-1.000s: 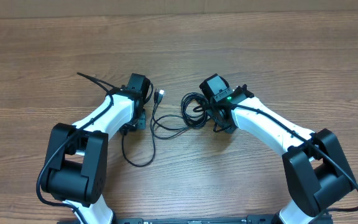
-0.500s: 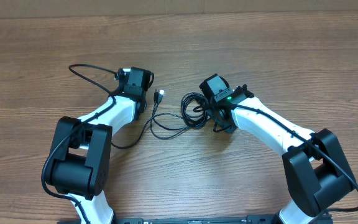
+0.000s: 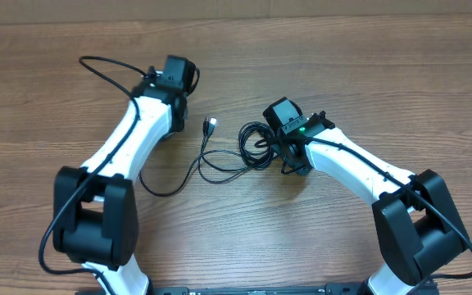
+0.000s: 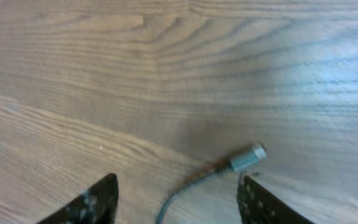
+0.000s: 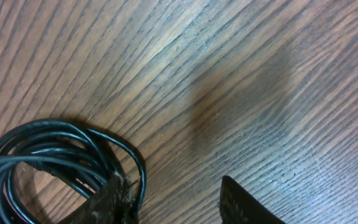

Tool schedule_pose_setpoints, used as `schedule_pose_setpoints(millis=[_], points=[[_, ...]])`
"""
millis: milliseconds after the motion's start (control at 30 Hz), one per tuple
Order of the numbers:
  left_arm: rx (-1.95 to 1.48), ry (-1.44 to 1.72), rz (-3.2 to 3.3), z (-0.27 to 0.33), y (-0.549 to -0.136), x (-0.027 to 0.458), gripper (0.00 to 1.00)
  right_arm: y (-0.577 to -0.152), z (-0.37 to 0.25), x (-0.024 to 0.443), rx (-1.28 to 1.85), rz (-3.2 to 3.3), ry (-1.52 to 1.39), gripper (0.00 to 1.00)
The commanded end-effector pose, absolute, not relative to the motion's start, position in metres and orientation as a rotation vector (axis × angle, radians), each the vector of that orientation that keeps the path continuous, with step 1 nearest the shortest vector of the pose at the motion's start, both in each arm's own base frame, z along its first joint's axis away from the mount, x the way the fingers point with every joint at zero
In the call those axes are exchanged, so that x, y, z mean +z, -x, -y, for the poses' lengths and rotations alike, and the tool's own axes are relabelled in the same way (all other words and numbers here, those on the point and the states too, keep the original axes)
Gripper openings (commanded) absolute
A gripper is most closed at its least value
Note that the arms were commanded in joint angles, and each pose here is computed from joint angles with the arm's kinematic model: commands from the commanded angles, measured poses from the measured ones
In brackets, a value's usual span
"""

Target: Untangle cables

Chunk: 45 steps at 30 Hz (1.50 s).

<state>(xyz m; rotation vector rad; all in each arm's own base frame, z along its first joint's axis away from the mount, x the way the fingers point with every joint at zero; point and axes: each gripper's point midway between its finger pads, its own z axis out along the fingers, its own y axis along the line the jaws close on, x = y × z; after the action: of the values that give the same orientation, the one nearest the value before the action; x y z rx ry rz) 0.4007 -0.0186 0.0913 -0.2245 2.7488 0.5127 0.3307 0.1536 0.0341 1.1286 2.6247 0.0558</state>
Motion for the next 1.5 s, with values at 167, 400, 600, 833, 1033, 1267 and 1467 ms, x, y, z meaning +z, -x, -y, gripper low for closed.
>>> schedule_pose_setpoints(millis=[167, 400, 600, 833, 1033, 1267, 1467], points=[[0.251, 0.587, -2.943, 0.020, -0.355, 0.057, 0.55, -0.336, -0.154, 0.043, 0.075, -2.602, -1.120, 0.53], [0.242, 0.713, -3.011, -0.013, -0.329, 0.030, 0.37, -0.335, -0.154, 0.042, 0.071, -2.604, -1.120, 0.74], [-0.026, 0.797, -3.075, -0.005, -0.312, 0.006, 0.29, -0.336, -0.154, 0.043, 0.077, -2.601, -1.119, 0.80], [-0.171, 0.706, -3.065, 0.009, -0.306, -0.022, 0.26, -0.337, -0.155, 0.043, 0.081, -2.599, -1.119, 0.81], [-0.015, 0.668, -2.872, -0.016, -0.347, -0.021, 0.04, -0.337, -0.155, 0.043, 0.081, -2.599, -1.120, 0.79], [-0.103, 0.614, -2.659, -0.014, -0.400, -0.005, 0.08, -0.338, -0.155, 0.043, 0.085, -2.596, -1.119, 0.79], [-0.115, 0.548, -2.681, -0.011, -0.404, 0.031, 0.04, -0.338, -0.155, 0.043, 0.086, -2.597, -1.119, 0.79]])
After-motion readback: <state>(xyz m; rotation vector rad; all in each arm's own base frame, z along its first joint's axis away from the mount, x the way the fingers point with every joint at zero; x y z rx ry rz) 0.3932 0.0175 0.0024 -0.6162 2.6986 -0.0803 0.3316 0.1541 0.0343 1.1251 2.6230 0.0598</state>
